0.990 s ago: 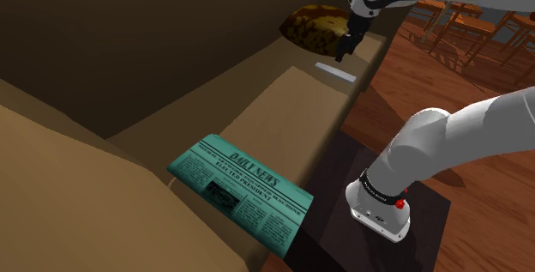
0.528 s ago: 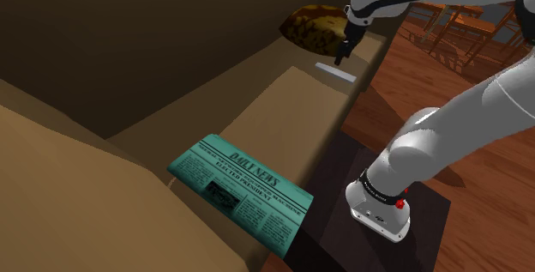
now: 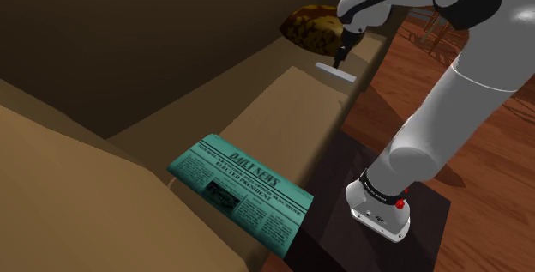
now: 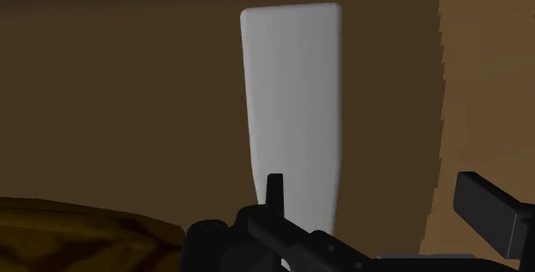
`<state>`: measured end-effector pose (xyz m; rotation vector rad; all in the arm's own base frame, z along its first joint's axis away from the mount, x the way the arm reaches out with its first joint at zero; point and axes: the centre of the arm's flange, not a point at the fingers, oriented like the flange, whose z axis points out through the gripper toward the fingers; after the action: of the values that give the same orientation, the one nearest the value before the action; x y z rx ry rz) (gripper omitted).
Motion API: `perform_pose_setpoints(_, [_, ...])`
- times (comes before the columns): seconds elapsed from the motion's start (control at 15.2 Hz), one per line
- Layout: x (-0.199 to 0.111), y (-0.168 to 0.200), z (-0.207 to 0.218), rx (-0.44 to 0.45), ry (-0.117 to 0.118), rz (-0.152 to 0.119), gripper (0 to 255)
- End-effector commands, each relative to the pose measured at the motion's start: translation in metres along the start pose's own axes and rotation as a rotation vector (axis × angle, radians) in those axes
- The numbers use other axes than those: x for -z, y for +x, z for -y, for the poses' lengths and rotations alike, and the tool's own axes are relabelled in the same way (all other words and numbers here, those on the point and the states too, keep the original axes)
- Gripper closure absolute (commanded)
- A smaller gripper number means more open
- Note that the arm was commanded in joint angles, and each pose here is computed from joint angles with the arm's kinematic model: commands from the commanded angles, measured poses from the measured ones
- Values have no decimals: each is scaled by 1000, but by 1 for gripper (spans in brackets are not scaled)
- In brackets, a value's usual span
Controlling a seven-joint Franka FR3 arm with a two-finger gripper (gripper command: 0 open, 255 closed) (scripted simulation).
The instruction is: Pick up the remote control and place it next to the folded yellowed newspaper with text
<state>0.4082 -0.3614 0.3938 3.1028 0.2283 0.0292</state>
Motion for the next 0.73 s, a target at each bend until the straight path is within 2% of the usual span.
perform_pose_setpoints(0.0, [-19, 9, -22, 23, 0, 2, 0])
perform_pose_setpoints(0.07, [-27, 13, -32, 32, 0, 3, 0])
perform_pose_setpoints(0.66, [-68, 13, -33, 33, 0, 3, 0])
